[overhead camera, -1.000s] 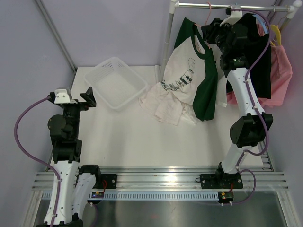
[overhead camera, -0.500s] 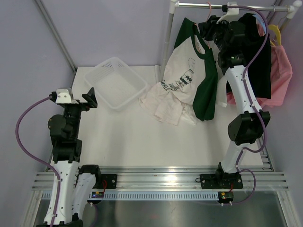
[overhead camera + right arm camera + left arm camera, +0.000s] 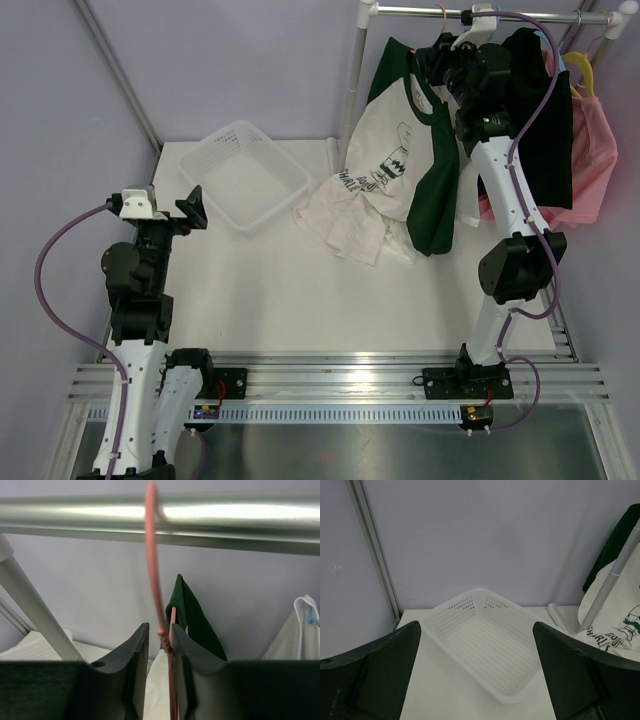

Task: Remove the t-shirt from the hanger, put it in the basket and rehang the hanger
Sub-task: Grab a hanger with a tshirt on it with the right arm, then remove the tshirt from the hanger

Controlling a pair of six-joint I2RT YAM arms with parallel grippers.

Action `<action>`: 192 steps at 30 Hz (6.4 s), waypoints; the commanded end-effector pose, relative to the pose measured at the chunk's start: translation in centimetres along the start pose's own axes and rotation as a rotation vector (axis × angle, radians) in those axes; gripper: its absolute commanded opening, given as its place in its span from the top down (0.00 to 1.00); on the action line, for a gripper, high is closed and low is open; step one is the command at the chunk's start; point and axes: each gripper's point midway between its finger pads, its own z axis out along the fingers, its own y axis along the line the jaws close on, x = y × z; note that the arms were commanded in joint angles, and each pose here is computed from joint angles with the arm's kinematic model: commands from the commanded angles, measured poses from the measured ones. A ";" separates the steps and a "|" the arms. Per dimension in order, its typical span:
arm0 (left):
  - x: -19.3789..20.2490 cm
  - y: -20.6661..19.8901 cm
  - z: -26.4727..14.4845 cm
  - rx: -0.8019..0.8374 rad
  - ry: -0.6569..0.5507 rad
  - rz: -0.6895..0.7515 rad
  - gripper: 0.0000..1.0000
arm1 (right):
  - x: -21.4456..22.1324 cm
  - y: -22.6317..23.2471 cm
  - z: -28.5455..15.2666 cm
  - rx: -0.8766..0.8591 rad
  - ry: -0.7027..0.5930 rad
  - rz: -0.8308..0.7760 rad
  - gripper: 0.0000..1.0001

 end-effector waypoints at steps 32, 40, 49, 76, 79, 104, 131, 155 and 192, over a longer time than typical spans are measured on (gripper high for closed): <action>-2.1 -0.9 0.3 0.056 -0.033 0.023 0.01 | -3.4 0.0 -0.6 0.069 -0.047 0.031 1.00; -2.0 -1.3 0.3 0.078 -0.025 0.022 0.01 | -7.5 1.6 -1.5 0.041 -0.112 0.077 1.00; -1.7 -1.1 0.7 0.067 -0.015 0.021 0.01 | -10.4 2.1 -3.1 0.039 -0.165 0.037 1.00; -1.3 -1.8 0.6 0.112 -0.015 0.028 0.01 | -9.3 4.1 -8.7 -0.005 -0.099 0.061 1.00; -0.9 -2.1 0.8 0.127 0.001 0.015 0.01 | -9.1 4.4 -9.7 -0.007 -0.047 0.073 1.00; 2.1 -7.5 0.5 0.453 0.060 -0.036 0.01 | -9.5 10.9 -26.2 -0.144 0.082 0.164 1.00; 4.5 -11.1 0.0 0.665 0.124 -0.195 0.01 | 2.1 22.4 -21.4 -0.218 0.227 0.125 1.00; 5.3 -11.2 0.2 0.578 0.028 -0.126 0.01 | 4.1 34.7 -20.1 -0.329 0.147 0.081 1.00; 7.2 -9.5 3.1 0.450 0.116 -0.100 0.67 | 8.3 41.6 -18.8 -0.347 0.224 -0.066 1.00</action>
